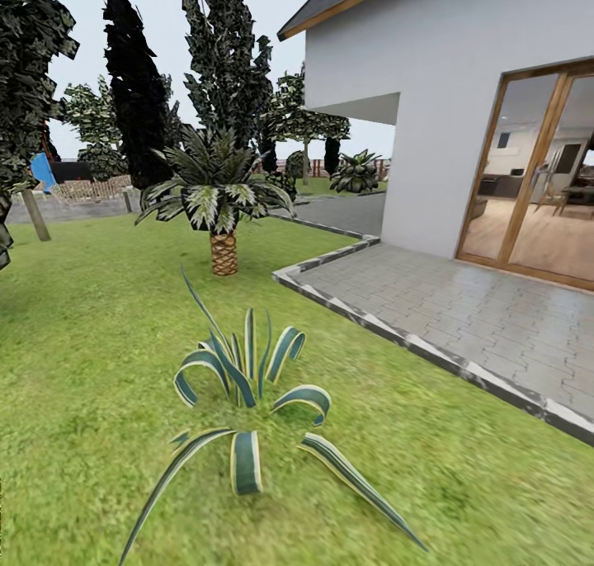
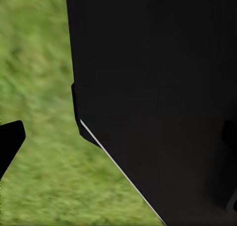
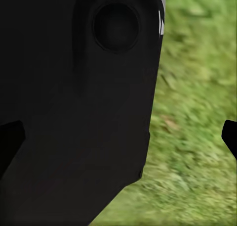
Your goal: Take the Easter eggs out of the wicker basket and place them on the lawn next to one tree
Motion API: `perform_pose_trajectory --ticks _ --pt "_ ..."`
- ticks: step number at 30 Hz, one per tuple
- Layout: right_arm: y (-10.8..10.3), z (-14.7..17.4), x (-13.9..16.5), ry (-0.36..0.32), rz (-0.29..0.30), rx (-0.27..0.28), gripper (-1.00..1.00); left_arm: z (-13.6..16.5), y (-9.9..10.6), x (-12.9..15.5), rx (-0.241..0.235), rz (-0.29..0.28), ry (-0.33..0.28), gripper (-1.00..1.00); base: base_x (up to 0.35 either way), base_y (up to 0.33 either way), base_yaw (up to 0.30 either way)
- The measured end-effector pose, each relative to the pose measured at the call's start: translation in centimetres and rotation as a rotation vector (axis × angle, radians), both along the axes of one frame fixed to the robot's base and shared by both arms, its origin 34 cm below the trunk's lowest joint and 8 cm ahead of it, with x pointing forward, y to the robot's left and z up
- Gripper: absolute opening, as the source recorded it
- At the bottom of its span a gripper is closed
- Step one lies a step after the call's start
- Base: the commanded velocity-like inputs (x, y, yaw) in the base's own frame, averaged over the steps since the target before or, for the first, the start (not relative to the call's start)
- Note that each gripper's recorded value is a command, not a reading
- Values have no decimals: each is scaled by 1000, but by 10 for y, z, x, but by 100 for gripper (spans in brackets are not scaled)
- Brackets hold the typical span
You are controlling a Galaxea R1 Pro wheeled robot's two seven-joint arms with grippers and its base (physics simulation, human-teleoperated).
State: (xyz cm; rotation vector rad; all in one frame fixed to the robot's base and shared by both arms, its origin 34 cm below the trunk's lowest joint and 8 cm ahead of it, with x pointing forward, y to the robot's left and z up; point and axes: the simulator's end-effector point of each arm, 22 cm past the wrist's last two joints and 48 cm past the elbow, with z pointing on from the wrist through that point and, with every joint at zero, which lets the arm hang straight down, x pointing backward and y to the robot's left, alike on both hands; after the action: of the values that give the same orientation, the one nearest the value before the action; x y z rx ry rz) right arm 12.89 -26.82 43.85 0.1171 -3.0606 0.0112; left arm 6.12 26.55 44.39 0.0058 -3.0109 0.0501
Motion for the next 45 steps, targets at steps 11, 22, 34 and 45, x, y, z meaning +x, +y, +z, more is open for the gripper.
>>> perform_pose_trajectory --ticks 11,22,34,45 --pt "0 0 0 0 0 0 100 0 1 0 0 -3 2 100 0 289 0" --pt "0 0 0 -1 -4 0 100 0 0 0 0 -4 1 100 0 218 -152" --pt "0 0 0 -1 -6 0 100 0 0 0 -1 -4 0 100 4 7 -235" --pt "0 0 0 -2 -4 -1 100 0 0 0 -1 -4 1 100 141 257 -11"
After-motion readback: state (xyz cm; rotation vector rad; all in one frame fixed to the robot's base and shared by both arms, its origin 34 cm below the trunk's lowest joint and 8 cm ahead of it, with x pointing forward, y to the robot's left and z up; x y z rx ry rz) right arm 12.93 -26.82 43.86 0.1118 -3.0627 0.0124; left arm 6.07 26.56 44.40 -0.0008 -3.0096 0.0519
